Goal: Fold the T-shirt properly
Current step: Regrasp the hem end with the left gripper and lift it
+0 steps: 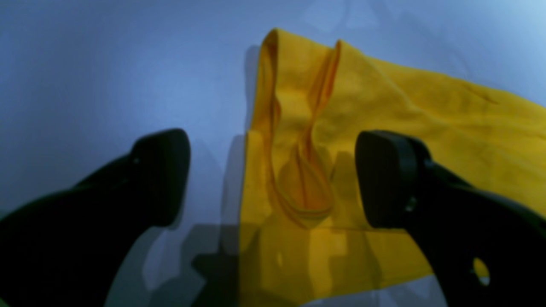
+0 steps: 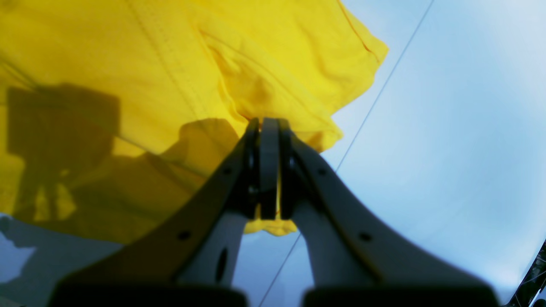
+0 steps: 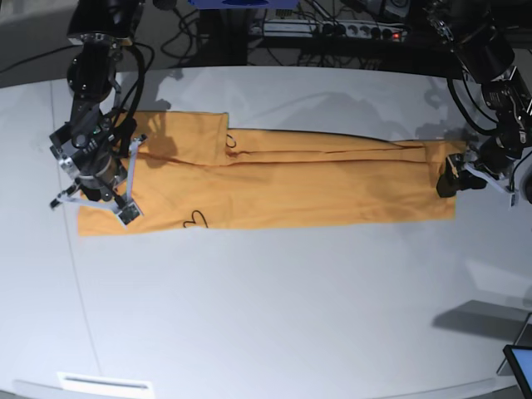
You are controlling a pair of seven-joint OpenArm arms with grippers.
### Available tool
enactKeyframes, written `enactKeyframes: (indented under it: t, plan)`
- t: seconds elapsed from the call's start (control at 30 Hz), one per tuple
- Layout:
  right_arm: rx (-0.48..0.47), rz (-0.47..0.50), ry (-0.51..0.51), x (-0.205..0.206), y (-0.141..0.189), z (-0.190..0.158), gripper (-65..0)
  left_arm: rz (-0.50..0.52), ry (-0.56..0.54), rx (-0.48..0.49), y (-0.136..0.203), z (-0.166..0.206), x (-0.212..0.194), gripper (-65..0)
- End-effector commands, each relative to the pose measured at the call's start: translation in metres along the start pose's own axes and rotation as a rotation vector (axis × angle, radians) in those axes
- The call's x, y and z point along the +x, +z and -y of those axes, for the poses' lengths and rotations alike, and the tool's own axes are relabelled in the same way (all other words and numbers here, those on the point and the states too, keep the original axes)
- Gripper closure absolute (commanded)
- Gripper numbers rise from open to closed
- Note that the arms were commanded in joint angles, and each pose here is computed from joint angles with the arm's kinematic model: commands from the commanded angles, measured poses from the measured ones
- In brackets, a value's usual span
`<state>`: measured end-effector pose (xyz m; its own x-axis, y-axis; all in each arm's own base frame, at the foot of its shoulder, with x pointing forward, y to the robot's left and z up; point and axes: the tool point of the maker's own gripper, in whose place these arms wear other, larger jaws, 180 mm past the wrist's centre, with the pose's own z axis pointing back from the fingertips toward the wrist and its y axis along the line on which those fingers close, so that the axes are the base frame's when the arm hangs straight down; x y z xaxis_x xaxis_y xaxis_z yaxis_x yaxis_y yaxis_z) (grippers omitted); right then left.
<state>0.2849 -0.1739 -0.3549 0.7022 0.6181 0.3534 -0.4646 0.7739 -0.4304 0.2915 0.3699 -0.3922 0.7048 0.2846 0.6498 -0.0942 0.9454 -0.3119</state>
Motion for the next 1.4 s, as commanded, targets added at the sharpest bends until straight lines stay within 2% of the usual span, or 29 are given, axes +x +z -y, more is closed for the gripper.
enactKeyframes:
  t: [0.0, 0.3, 0.73, 0.83, 0.93, 1.13, 1.23, 1.37]
  plan:
    - [-0.026, 0.032, -0.001, 0.009, 0.004, 0.009, 0.0, -0.097, -0.004, 0.008, -0.003, 0.001, -0.021, -57.9]
    - [-0.025, 0.031, -0.001, 0.009, 0.004, 0.009, 0.0, -0.17, -0.054, -0.064, -0.024, 0.033, -0.041, -57.9]
    - [-0.022, 0.033, 0.004, 0.01, 0.004, 0.007, 0.0, -0.205, -0.044, -0.075, -0.026, 0.038, -0.061, -57.1]
    - [-0.023, 0.034, 0.004, 0.01, 0.004, 0.007, 0.0, -0.204, -0.047, -0.072, -0.025, 0.037, -0.06, -45.7]
    - [-0.022, 0.035, 0.005, 0.011, 0.004, 0.007, 0.0, -0.204, -0.051, -0.068, -0.025, 0.036, -0.059, -27.2]
    - [-0.017, 0.027, 0.005, 0.008, 0.004, 0.005, 0.0, -0.205, -0.05, -0.068, -0.025, 0.036, -0.06, -0.5]
    - [0.0, 0.021, 0.009, 0.006, 0.003, -0.002, 0.0, -0.202, -0.053, -0.066, -0.024, 0.035, -0.058, 0.0]
    - [0.046, 0.044, 0.073, 0.016, 0.005, -0.027, 0.0, -0.198, -0.053, -0.063, -0.024, 0.034, -0.056, 0.0]
